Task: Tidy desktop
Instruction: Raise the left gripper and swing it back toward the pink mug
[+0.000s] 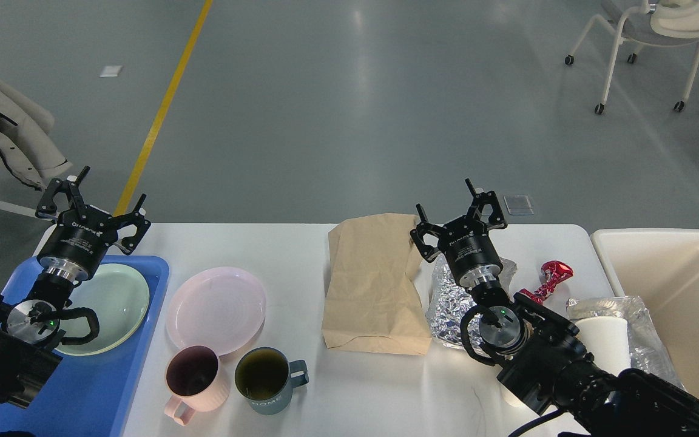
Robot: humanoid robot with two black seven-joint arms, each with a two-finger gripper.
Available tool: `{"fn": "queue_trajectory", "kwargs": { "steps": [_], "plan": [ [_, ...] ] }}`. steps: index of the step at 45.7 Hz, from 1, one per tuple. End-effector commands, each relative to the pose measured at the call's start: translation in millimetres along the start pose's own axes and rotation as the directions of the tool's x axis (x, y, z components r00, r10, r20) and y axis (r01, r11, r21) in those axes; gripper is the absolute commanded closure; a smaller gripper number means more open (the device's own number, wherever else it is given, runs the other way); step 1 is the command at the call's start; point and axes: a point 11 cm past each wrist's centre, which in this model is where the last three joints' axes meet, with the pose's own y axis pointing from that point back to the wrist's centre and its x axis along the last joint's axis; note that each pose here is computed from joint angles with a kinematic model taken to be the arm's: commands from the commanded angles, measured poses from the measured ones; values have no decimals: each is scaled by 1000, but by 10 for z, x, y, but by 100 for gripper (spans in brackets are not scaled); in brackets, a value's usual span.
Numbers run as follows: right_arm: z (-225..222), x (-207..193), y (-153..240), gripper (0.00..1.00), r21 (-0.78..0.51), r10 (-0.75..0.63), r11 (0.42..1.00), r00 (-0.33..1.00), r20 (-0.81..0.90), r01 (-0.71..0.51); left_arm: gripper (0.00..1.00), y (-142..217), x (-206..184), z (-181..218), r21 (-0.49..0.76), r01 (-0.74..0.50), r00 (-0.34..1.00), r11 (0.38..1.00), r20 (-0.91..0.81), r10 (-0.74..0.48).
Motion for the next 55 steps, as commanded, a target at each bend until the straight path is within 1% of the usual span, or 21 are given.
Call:
{"fn": "queue_trajectory", "kwargs": {
  "steps": [1,5,9,12,17,19,21,25,28,34,37,41,43,44,47,50,55],
  "plan": [
    [1,2,2,0,0,1,1000,1000,0,-1,3,1,3,-1,-5,-2,1000,1000,-2,2],
    [1,3,2,0,0,1,1000,1000,0,-1,3,-13,-10,43,-4,1,1000,1000,4,-1],
    [1,3,2,0,0,1,1000,1000,0,-1,3,-26,-31,192,-27,13,1000,1000,21,-12],
    [1,3,2,0,0,1,1000,1000,0,-1,3,-44,-50,473,-58,9,998,998,63,-5],
    [1,3,2,0,0,1,1000,1000,0,-1,3,1,-84,1120,-119,-6,987,993,161,25],
    [1,3,2,0,0,1,1000,1000,0,-1,3,-2,-154,1307,-114,10,978,993,210,15],
    [1,3,2,0,0,1,1000,1000,0,-1,3,-87,-328,1399,-71,56,963,996,269,-35],
    [1,3,2,0,0,1,1000,1000,0,-1,3,-297,-764,1444,108,134,887,985,430,-168],
    [1,2,2,0,0,1,1000,1000,0,-1,3,-335,-957,1585,218,105,795,970,568,-214],
    [-1,7,4,0,0,2,1000,1000,-1,-2,3,-290,-1413,1961,345,60,595,937,741,-312],
    [-2,-3,-3,0,0,-1,1000,1000,0,1,3,-208,-1524,2011,430,-24,483,903,795,-366],
    [1,2,2,0,0,1,1000,1000,0,-1,3,-170,-1725,1934,521,-124,323,845,826,-462],
    [1,3,2,0,0,1,1000,1000,0,-1,3,-112,-1750,1869,556,-173,242,813,824,-512],
    [-1,7,4,0,0,2,1000,1000,-1,-2,3,-8,-1732,1810,589,-231,153,774,808,-569],
    [1,3,2,0,0,1,1000,1000,0,-1,3,126,-1789,1761,616,-281,28,736,771,-636],
    [-1,7,4,0,0,2,1000,1000,-1,-2,3,251,-1876,1621,653,-333,-95,681,695,-713],
    [-1,8,4,0,0,3,1000,1000,-1,-3,3,560,-1951,1204,738,-367,-205,566,530,-823]
  ]
}}
